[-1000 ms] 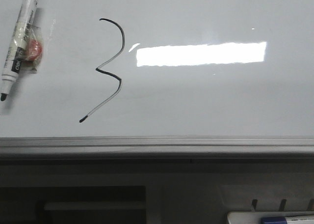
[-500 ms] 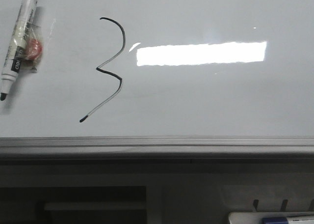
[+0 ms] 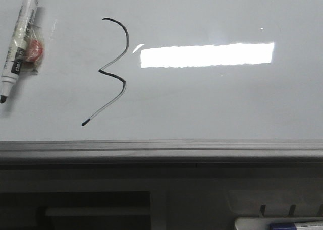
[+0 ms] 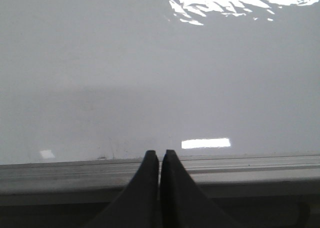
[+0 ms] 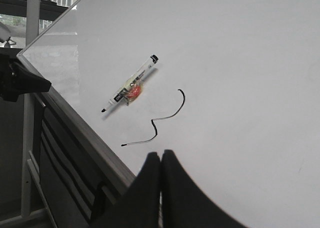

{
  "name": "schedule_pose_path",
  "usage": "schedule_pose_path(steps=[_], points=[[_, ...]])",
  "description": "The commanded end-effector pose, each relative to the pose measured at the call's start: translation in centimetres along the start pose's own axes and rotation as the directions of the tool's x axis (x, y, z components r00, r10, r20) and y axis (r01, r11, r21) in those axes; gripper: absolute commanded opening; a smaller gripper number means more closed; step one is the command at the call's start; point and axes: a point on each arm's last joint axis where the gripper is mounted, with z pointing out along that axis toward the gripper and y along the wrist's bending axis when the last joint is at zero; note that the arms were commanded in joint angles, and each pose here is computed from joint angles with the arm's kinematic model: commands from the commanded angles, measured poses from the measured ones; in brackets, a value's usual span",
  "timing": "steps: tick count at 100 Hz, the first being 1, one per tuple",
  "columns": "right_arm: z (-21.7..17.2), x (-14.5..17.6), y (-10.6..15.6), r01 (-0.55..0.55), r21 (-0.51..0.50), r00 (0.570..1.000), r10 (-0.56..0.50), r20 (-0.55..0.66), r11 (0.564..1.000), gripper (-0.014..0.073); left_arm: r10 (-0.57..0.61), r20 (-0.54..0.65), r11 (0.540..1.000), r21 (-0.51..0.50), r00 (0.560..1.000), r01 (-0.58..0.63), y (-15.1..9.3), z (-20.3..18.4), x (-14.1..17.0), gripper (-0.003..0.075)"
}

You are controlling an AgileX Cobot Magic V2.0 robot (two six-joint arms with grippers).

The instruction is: Write number 3 on whiteboard

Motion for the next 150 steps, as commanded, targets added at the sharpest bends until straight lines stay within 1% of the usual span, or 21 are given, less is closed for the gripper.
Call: schedule_pose_path(steps=[1,15,22,31,43,50,55,66,74,83,90,95,105,110,116,119,121,134,141,150], points=[[-0.1,-1.6,-0.7,-0.007,0.059,0.995,0.001,0.104,0.998,-0.0047,-0.012,0.070,1.000,-0.007,0.997,0.013,0.0,-0.1,-0.2,-0.0020],[-0.1,-1.8,-0.8,-0.017,0.075,0.993,0.008,0.121,0.997,-0.0047,-0.012,0.070,1.000,-0.007,0.997,0.013,0.0,-0.1,-0.2,-0.0021],[-0.1,-1.7,-1.0,-0.048,0.100,0.993,0.036,0.116,0.994,-0.0047,-0.012,0.070,1.000,-0.007,0.997,0.013,0.0,-0.1,-0.2,-0.0020],[-0.2,-1.6,-1.3,-0.056,0.157,0.994,0.040,0.104,0.986,-0.0047,-0.012,0.070,1.000,-0.007,0.997,0.013,0.0,-0.1,-0.2,-0.0020],[-0.3,-1.5,-1.8,0.001,0.277,0.998,-0.020,0.066,0.961,-0.0047,-0.012,0.070,1.000,-0.007,0.997,0.013,0.0,-0.1,-0.2,-0.0020],[-0.4,-1.4,-2.2,0.058,0.359,0.997,-0.072,0.025,0.931,-0.0047,-0.012,0.070,1.000,-0.007,0.997,0.013,0.0,-0.1,-0.2,-0.0020],[-0.6,-1.3,-2.5,0.105,0.426,0.994,-0.108,-0.016,0.899,-0.0047,-0.012,0.070,1.000,-0.007,0.997,0.013,0.0,-0.1,-0.2,-0.0020],[-0.9,-1.2,-3.1,0.145,0.544,0.989,-0.123,-0.077,0.827,-0.0047,-0.012,0.070,1.000,-0.007,0.997,0.013,0.0,-0.1,-0.2,-0.0020],[-1.2,-0.9,-3.5,0.171,0.620,0.985,-0.112,-0.132,0.766,-0.0047,-0.012,0.070,1.000,-0.007,0.997,0.013,0.0,-0.1,-0.2,-0.0020],[-1.4,0.1,-3.8,0.186,0.681,0.980,-0.080,-0.184,0.708,-0.0047,-0.012,0.070,1.000,-0.007,0.997,0.013,0.0,-0.1,-0.2,-0.0020],[-1.5,1.3,-3.9,0.197,0.710,0.974,-0.050,-0.223,0.676,-0.0047,-0.012,0.070,1.000,-0.007,0.997,0.013,0.0,-0.1,-0.2,-0.0020],[-1.6,2.2,-3.9,0.198,0.723,0.969,-0.022,-0.245,0.661,-0.0047,-0.012,0.070,1.000,-0.007,0.997,0.013,0.0,-0.1,-0.2,-0.0020],[-1.7,4.3,-3.7,0.175,0.740,0.964,0.040,-0.263,0.650,-0.0047,-0.012,0.070,1.000,-0.007,0.997,0.013,0.0,-0.1,-0.2,-0.0020],[-1.8,5.5,-3.4,0.150,0.745,0.963,0.073,-0.258,0.650,-0.0047,-0.012,0.070,1.000,-0.007,0.997,0.013,0.0,-0.1,-0.2,-0.0020],[-1.9,6.7,-3.1,0.130,0.750,0.966,0.089,-0.244,0.648,-0.0047,-0.012,0.070,1.000,-0.007,0.997,0.013,0.0,-0.1,-0.2,-0.0020],[-2.0,7.2,-2.9,0.114,0.748,0.961,0.120,-0.251,0.654,-0.0047,-0.012,0.070,1.000,-0.007,0.997,0.013,0.0,-0.1,-0.2,-0.0020],[-2.0,7.4,-2.7,0.107,0.741,0.951,0.150,-0.271,0.663,-0.0047,-0.012,0.070,1.000,-0.007,0.997,0.013,0.0,-0.1,-0.2,-0.0020],[-2.1,7.8,-2.5,0.100,0.734,0.939,0.180,-0.292,0.672,-0.0047,-0.012,0.068,1.000,-0.007,0.998,0.013,0.0,-0.1,-0.2,-0.0020],[-2.1,7.9,-2.4,0.082,0.737,0.938,0.197,-0.284,0.670,-0.0047,-0.012,0.068,1.000,-0.007,0.998,0.013,0.0,-0.1,-0.2,-0.0020],[-2.2,8.1,-2.4,0.020,0.753,0.932,0.260,-0.252,0.658,-0.0047,-0.012,0.068,1.000,-0.007,0.998,0.013,0.0,-0.1,-0.2,-0.0020]])
